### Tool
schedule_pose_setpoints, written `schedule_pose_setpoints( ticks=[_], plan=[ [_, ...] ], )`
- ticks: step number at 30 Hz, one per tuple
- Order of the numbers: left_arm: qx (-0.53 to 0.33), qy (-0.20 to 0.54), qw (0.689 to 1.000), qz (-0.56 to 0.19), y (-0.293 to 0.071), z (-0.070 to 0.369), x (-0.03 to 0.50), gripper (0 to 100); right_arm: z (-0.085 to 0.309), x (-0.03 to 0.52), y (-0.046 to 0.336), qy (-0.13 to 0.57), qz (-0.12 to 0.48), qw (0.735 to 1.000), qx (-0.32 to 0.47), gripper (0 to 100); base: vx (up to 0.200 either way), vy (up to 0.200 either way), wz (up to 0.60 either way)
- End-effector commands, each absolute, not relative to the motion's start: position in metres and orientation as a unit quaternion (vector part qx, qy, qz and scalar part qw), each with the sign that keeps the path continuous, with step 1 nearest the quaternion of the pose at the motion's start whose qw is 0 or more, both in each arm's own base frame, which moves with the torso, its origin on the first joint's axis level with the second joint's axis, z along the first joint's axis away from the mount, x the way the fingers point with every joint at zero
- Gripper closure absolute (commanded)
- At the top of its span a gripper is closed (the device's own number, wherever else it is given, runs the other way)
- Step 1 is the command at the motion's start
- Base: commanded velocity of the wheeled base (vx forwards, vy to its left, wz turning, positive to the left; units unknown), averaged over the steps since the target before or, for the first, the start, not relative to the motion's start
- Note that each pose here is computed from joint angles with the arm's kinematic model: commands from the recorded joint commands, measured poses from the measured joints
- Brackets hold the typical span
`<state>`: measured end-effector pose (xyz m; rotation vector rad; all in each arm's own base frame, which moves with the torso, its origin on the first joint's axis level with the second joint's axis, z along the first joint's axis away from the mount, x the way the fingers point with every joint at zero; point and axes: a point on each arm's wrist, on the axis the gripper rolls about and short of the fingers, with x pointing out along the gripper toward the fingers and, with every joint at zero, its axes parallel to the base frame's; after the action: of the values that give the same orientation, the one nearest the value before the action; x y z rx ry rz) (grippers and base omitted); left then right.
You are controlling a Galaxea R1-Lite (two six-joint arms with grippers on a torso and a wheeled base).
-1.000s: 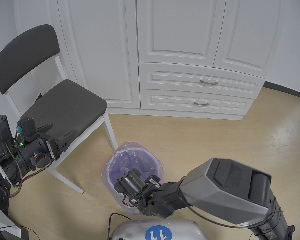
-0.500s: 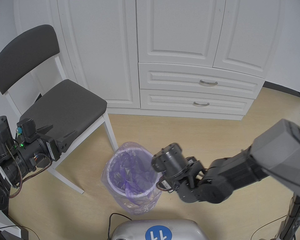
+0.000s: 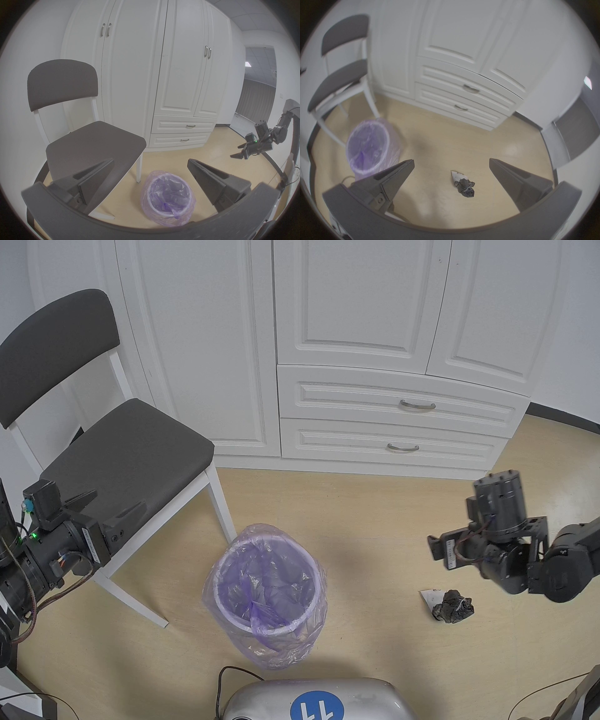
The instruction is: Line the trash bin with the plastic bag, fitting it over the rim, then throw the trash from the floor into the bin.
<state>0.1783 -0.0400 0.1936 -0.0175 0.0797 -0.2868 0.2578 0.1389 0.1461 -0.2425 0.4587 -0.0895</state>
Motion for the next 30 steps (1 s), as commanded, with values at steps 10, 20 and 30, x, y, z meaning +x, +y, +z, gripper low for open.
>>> schedule_pose_setpoints(
  ticks=[10, 20, 30],
  plan=[
    [0.048, 0.021, 0.986, -0.155, -0.037, 0.186, 0.146, 0, 0.13, 0.28, 0.032, 0.269, -0.086, 0.954, 0.099, 0, 0.0, 0.0, 0.0],
    [0.05, 0.009, 0.987, -0.156, -0.036, 0.189, 0.142, 0, 0.031, 0.34, -0.016, 0.404, -0.086, 0.893, 0.181, 0, 0.0, 0.0, 0.0],
    [0.051, 0.0, 0.987, -0.154, -0.035, 0.193, 0.14, 0, -0.029, 0.374, -0.02, 0.45, -0.071, 0.867, 0.2, 0, 0.0, 0.0, 0.0]
  ],
)
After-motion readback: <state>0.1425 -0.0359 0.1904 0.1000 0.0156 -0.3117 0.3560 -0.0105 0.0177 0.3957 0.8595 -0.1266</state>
